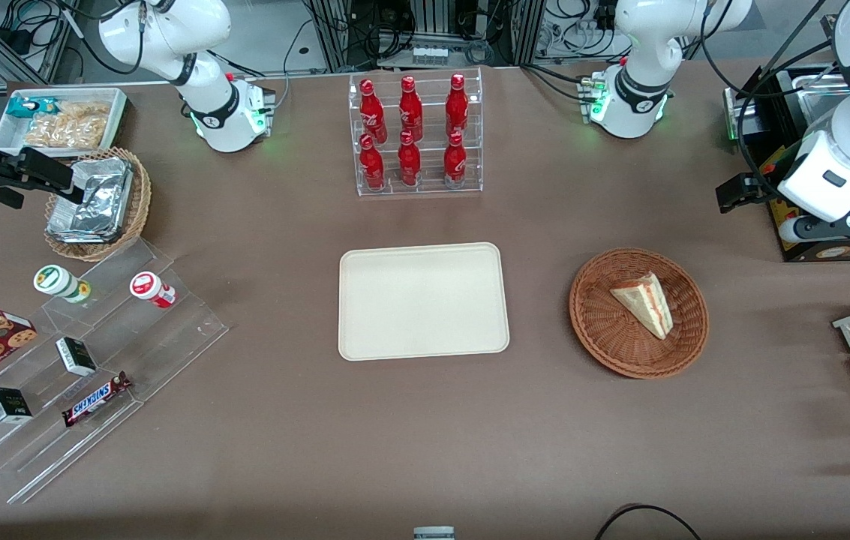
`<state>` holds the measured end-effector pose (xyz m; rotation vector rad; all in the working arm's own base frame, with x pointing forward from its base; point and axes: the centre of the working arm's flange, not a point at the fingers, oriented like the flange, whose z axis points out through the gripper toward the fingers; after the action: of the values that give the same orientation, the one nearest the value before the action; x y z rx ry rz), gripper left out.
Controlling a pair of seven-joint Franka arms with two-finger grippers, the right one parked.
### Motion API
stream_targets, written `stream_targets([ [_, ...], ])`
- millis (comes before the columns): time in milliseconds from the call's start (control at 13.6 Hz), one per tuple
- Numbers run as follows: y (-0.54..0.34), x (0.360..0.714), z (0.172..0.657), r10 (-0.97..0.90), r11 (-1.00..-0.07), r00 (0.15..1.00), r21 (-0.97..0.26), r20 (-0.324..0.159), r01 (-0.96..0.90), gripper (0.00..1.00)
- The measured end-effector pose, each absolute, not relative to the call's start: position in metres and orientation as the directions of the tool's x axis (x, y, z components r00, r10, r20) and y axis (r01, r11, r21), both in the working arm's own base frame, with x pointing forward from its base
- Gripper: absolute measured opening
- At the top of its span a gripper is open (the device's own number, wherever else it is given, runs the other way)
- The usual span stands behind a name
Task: Place sandwich from basket to tray
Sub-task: 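Move the left gripper over the wrapped sandwich in the wicker basket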
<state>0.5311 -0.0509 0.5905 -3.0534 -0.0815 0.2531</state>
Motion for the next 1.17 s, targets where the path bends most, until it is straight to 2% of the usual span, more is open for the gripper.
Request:
stream_targets([
  [294,-0.058,0.53,0.588,0.047,-0.997,0.983,-0.071,-0.176,0.035,1.0],
  [587,-0.058,0.533,0.542,0.047,-0.997,0.963,-0.076,-0.267,0.028,1.0],
  [734,-0.058,0.541,0.509,0.045,-0.997,0.958,-0.074,-0.282,0.025,1.0],
  [881,-0.059,0.545,0.473,0.04,-0.997,0.96,-0.07,-0.278,0.021,1.0],
  [1174,-0.066,0.535,0.4,0.018,-0.998,0.974,-0.058,-0.227,0.004,1.0],
])
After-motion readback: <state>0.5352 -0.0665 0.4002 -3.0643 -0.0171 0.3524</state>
